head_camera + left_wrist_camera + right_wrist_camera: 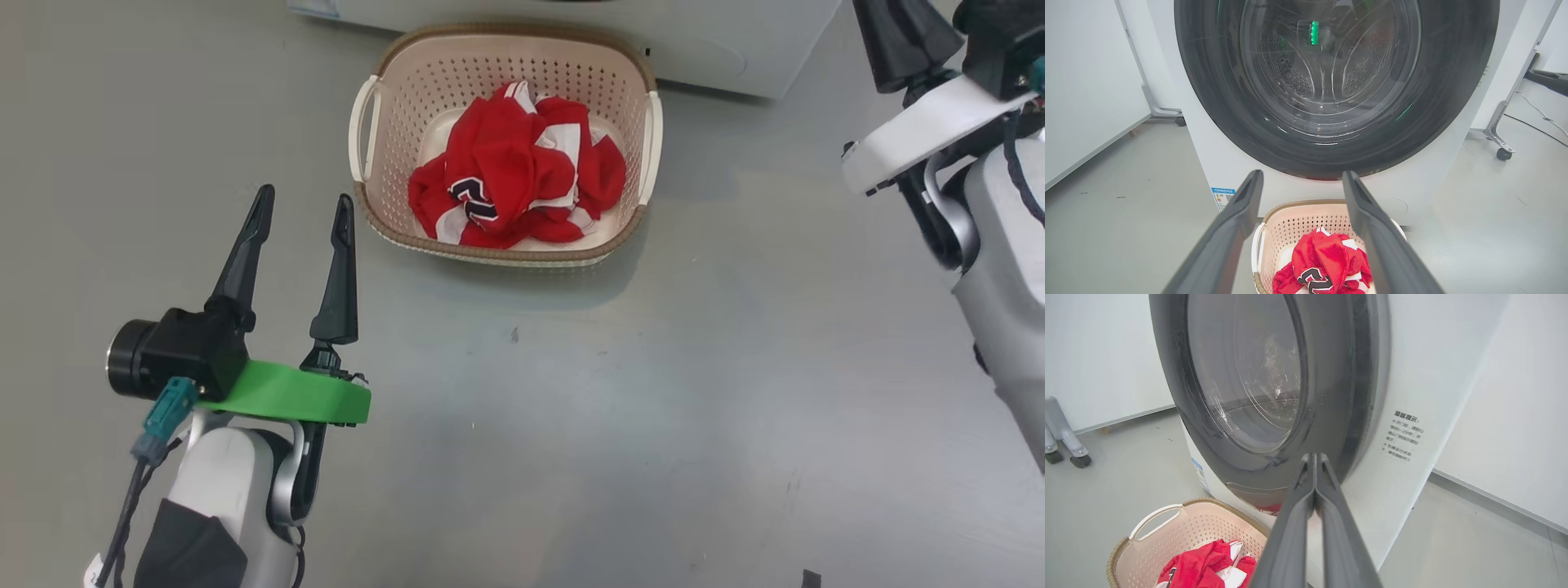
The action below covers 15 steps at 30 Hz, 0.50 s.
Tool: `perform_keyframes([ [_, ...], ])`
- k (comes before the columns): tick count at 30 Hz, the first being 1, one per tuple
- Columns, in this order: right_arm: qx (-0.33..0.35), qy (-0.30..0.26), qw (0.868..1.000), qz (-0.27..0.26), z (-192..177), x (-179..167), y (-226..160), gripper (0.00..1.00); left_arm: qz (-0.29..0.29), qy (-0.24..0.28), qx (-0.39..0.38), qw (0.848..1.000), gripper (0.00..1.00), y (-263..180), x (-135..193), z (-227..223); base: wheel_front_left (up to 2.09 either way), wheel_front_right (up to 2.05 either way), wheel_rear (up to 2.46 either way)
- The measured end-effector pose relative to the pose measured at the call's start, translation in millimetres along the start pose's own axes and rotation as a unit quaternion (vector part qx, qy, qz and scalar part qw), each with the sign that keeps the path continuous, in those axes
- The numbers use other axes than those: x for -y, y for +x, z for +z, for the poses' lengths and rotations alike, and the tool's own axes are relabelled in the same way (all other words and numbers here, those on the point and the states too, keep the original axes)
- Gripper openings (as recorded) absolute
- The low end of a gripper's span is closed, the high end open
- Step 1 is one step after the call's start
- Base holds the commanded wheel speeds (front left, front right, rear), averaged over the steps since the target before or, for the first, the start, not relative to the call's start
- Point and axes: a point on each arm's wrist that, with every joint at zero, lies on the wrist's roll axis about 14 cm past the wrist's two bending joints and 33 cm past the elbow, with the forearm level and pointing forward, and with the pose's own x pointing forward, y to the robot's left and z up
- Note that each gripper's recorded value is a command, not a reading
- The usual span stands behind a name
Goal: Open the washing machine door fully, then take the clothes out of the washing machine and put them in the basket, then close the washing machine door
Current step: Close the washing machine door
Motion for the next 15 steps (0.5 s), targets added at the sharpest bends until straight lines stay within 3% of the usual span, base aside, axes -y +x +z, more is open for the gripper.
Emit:
perform_keyframes([
  [8,-0.008,0.045,0.997,-0.062,7,2,-44,0.0,-0.013,-0.003,0.001,1.0,1.0,-15,10,5,0.0,0.0,0.0],
  [15,0.036,0.047,0.992,-0.114,49,13,-82,0.0,-0.028,-0.004,0.005,1.0,1.0,-29,18,11,0.0,0.0,0.0],
])
